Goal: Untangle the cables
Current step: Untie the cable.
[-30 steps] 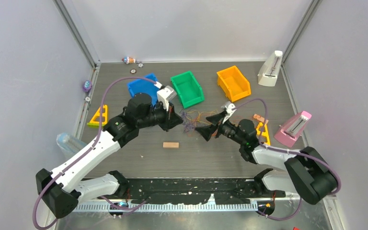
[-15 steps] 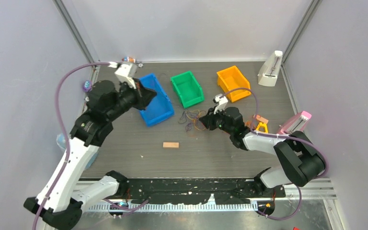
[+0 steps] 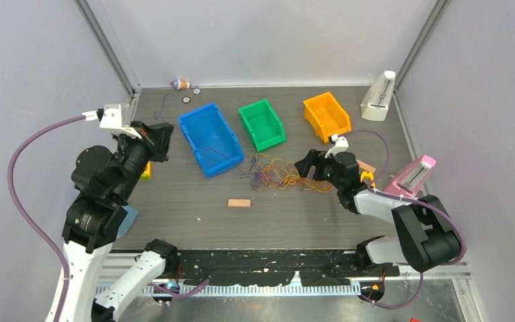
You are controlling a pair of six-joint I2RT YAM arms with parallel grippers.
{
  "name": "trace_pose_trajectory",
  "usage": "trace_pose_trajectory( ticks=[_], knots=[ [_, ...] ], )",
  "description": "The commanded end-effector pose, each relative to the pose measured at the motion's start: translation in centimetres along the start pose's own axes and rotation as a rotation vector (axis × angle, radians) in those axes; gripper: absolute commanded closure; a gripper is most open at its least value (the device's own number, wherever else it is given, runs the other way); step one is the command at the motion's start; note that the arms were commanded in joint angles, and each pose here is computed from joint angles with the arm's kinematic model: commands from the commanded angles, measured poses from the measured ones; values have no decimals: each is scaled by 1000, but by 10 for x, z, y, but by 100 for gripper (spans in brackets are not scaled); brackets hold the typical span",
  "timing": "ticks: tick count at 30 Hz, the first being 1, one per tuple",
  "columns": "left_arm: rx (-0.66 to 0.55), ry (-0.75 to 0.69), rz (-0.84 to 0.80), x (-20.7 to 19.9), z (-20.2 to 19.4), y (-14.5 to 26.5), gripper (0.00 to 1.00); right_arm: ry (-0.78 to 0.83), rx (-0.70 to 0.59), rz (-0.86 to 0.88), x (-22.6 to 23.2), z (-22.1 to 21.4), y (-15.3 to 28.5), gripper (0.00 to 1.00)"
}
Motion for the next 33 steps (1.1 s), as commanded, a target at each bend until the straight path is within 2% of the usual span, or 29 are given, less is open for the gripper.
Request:
trace_pose_trajectory(
  ticks=[1, 6, 10, 14, 16, 18, 19, 20, 21, 23, 27, 29, 32, 33],
  knots=[
    [-15, -13, -60, -7, 9, -9, 100, 126, -157, 320, 40, 21, 11, 5],
    [28, -15, -148, -18, 14, -13, 100, 300, -182, 530, 79, 17, 17, 1],
    [15, -12, -166, -22, 21, -16, 100, 375, -115, 703, 111, 6, 13, 1],
    [-26, -11, -163, -27, 37, -18, 100, 376, 44, 636, 119, -1, -14, 7],
    [-66, -16, -150, -30, 51, -16, 100, 363, 172, 534, 113, -14, -33, 12],
    [-111, -34, -104, -30, 66, -13, 100, 357, 243, 408, 108, -13, -45, 24],
    [-141, -44, -63, -28, 74, -9, 100, 346, 280, 349, 100, -16, -51, 36],
    [-170, -57, -15, -26, 82, -5, 100, 337, 302, 268, 92, -17, -54, 43],
    [-197, -68, 36, -23, 89, 0, 100, 294, 298, 213, 81, -13, -55, 54],
    [-241, -87, 146, -15, 97, 7, 100, 184, 252, 134, 56, -4, -51, 61],
    [-269, -108, 281, -2, 97, 13, 100, -29, 140, 1, 2, -1, -29, 63],
    [-262, -112, 295, 1, 93, 11, 100, -65, 100, -36, -8, 2, -22, 65],
    [-247, -115, 309, 3, 87, 7, 100, -63, 49, -49, -10, 9, -14, 86],
    [-242, -118, 320, 4, 87, 6, 100, -62, 37, -74, -11, 10, -12, 90]
  ],
)
Point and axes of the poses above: each gripper's point midway between its finger pads, its own y axis back along the fingers, its own x axis along the line the jaws close on, z = x × y, the point moved 10 cm from there along y, back along the fingers, and after that the axes turned 5 degrees about y, right-handed, at the moved point
